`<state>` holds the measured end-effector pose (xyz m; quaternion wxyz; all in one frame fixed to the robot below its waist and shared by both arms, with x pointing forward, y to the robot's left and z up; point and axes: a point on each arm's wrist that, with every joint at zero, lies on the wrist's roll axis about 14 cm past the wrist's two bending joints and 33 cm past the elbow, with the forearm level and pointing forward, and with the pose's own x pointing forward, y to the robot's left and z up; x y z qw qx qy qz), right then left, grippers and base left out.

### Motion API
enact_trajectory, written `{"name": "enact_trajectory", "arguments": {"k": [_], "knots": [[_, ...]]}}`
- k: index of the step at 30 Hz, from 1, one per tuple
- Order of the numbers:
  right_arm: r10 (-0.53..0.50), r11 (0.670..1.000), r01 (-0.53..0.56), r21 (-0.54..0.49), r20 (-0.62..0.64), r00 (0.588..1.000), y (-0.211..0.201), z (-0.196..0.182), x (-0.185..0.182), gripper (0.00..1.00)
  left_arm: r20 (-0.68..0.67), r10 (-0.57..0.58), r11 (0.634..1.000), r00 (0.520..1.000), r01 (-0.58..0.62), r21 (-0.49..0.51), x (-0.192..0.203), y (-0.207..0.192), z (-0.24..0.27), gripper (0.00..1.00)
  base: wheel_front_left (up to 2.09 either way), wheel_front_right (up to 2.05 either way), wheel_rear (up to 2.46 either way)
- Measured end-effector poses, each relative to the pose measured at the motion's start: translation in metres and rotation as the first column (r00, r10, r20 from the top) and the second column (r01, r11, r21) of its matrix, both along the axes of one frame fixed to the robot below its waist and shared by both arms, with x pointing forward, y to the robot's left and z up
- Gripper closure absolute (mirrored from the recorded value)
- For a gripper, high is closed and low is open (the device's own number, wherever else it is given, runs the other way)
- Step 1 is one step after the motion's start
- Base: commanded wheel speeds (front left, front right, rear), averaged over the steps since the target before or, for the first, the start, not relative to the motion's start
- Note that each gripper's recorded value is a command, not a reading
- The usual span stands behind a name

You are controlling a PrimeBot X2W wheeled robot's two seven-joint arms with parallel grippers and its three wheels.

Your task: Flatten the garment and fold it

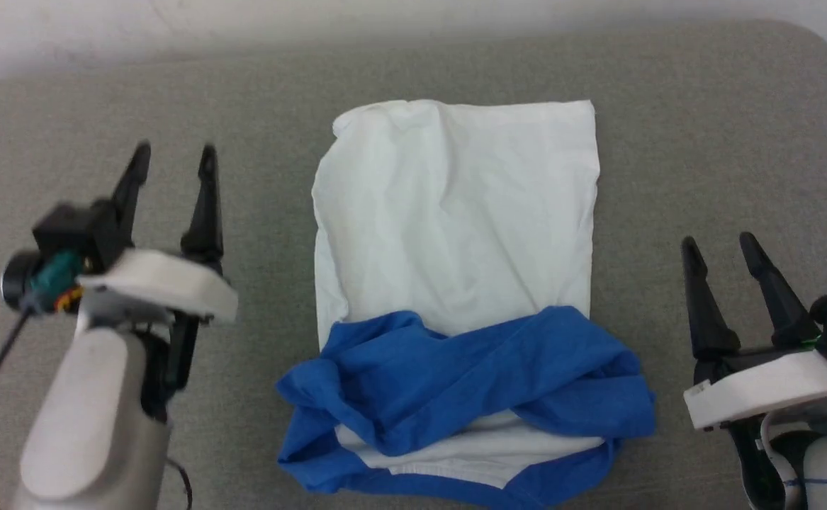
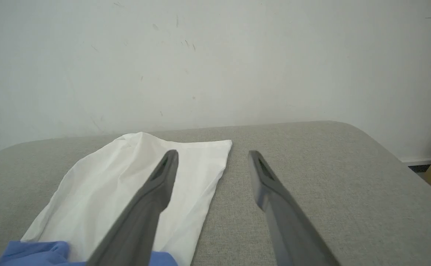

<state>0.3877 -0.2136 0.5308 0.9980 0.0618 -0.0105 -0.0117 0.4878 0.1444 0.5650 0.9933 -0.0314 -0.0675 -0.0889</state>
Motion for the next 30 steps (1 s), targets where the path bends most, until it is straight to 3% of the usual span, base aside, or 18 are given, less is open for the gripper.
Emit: {"name": "enact_trajectory", "arguments": {"k": [6,11,12,13,15,17,21,25,27,28,30], "knots": [[0.0,0.999,0.001,0.043,-0.02,1.0,0.0,-0.014,0.018,0.0,-0.052,-0.144,0.989,0.988,0.146,0.038,0.06,-0.044,0.008,0.0,0.0,0.0,0.0],[-0.011,0.997,0.015,0.076,-0.055,0.998,-0.003,-0.036,0.028,0.0,-0.316,-0.257,0.953,0.913,0.293,0.073,0.108,-0.088,-0.045,0.0,0.0,0.0,0.0],[-0.011,0.997,0.015,0.076,-0.055,0.998,-0.003,-0.036,0.028,0.0,-0.316,-0.257,0.953,0.913,0.293,0.073,0.108,-0.088,-0.045,0.0,0.0,0.0,0.0],[-0.019,0.996,0.024,0.091,-0.06,0.998,-0.005,-0.041,0.029,0.0,-0.402,-0.285,0.946,0.87,0.324,0.03,0.119,-0.102,-0.061,0.0,0.0,0.0,0.0],[-0.026,0.994,0.033,0.104,-0.077,0.997,-0.007,-0.048,0.028,0.0,-0.484,-0.296,0.933,0.824,0.358,0.039,0.127,-0.113,-0.079,0.0,0.0,0.0,0.0],[-0.031,0.994,0.04,0.106,-0.084,0.996,-0.009,-0.051,0.027,0.0,-0.525,-0.29,0.928,0.8,0.369,0.049,0.13,-0.116,-0.09,0.0,0.0,0.0,0.0],[-0.065,0.992,0.077,0.101,-0.115,0.991,-0.019,-0.062,0.021,0.0,-0.691,-0.227,0.912,0.686,0.399,0.097,0.135,-0.115,-0.136,0.0,0.0,0.0,0.0],[-0.101,0.989,0.115,0.092,-0.145,0.984,-0.03,-0.071,0.013,0.0,-0.829,-0.141,0.89,0.541,0.435,0.133,0.127,-0.108,-0.184,0.0,0.0,0.0,0.0],[-0.118,0.987,0.133,0.088,-0.158,0.98,-0.035,-0.074,0.009,0.0,-0.856,-0.114,0.88,0.504,0.451,0.149,0.13,-0.109,-0.19,0.0,0.0,0.0,0.0],[-0.126,0.986,0.141,0.085,-0.164,0.978,-0.038,-0.076,0.007,0.0,-0.875,-0.1,0.876,0.474,0.459,0.148,0.129,-0.11,-0.194,0.16,0.0,0.0,0.0],[-0.14,0.984,0.156,0.08,-0.179,0.974,-0.042,-0.079,0.003,0.0,-0.9,-0.092,0.872,0.426,0.471,0.134,0.127,-0.115,-0.198,1.0,0.0,0.0,0.0]]}}
